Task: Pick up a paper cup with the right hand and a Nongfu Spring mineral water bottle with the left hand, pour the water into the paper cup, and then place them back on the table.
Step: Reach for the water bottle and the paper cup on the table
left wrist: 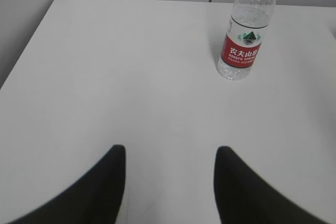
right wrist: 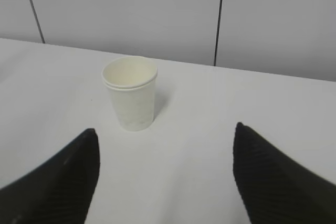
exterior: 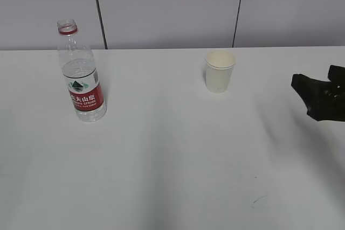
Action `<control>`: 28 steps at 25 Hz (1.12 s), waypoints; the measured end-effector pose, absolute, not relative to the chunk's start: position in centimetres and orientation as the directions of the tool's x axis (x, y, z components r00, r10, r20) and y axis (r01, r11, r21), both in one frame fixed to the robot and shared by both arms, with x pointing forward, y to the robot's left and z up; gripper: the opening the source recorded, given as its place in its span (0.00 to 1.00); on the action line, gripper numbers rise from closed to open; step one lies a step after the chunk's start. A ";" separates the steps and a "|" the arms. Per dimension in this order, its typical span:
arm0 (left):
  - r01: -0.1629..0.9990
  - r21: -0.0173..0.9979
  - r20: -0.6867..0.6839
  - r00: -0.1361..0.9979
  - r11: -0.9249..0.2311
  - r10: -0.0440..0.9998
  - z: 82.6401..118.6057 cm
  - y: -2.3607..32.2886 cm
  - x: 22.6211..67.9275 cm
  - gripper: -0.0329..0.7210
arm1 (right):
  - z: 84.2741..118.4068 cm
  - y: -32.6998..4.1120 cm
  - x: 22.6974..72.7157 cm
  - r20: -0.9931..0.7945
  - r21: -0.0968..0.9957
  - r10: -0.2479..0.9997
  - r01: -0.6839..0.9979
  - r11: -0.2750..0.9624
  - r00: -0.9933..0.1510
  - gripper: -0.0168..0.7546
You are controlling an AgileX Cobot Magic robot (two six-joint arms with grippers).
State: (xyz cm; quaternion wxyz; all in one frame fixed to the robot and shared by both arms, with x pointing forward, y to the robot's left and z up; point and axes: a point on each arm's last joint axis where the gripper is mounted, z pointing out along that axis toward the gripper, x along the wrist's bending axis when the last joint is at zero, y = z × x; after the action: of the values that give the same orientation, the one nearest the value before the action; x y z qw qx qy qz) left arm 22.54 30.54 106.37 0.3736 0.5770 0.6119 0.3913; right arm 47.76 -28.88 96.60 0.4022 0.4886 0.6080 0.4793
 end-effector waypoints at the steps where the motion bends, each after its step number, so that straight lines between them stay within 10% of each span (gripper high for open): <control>1: 0.414 0.910 -0.006 -0.055 0.028 0.998 106.4 30.5 22.5 0.49 | 96.3 -28.8 47.9 -0.017 0.975 0.979 0.215 0.061 -0.204 0.78; 28: 0.414 0.910 -0.006 -0.055 0.028 0.998 106.4 30.5 22.5 0.55 | 92.3 -27.3 52.7 -0.016 0.977 0.912 0.186 0.100 -0.409 0.82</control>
State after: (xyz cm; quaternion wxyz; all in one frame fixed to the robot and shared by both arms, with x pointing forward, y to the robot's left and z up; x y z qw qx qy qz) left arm 22.54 30.54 106.37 0.3736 0.5770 0.6119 0.3913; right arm 52.73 -27.28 92.32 0.3466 0.4187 0.6558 0.5239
